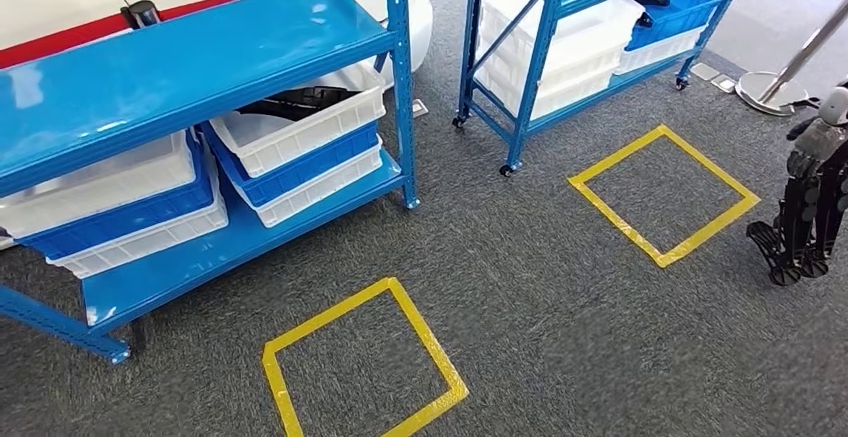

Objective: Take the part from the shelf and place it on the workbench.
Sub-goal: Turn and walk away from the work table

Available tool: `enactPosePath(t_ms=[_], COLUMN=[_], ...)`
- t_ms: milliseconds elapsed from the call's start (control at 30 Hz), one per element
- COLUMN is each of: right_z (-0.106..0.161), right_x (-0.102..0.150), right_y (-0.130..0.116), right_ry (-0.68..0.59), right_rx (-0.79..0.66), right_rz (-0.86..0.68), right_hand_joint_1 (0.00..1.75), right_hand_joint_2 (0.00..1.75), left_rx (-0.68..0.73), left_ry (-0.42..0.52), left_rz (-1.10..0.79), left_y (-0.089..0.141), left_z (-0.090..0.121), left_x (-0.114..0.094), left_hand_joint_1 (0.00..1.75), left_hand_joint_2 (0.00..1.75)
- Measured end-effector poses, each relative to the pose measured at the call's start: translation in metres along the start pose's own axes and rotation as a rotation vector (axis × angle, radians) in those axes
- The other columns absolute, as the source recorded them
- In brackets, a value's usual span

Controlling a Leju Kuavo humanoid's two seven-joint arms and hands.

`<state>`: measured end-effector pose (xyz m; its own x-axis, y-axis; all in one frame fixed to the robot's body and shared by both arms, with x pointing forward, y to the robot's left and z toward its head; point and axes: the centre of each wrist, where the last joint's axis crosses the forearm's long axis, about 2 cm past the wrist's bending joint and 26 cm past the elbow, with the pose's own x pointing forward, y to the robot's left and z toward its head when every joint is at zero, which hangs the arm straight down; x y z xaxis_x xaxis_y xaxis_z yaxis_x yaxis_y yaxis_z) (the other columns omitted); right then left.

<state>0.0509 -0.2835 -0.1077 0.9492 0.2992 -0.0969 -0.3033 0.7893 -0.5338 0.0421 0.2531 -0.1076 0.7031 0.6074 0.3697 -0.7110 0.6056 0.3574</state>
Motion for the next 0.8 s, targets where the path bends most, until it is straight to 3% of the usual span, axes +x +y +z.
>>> enactPosePath(t_ms=[800], right_z=[0.0001], right_x=[0.0026], right_y=[-0.0009], right_ry=[0.005], right_rx=[0.0], right_rz=[0.014], right_hand_joint_1=[0.0], right_hand_joint_2=[0.0], left_rx=[0.041], left_ry=[0.01], left_rz=[0.013], left_y=[-0.0012], left_z=[0.0014], left_x=[-0.0006], left_hand_joint_1=[0.0], left_hand_joint_2=[0.0])
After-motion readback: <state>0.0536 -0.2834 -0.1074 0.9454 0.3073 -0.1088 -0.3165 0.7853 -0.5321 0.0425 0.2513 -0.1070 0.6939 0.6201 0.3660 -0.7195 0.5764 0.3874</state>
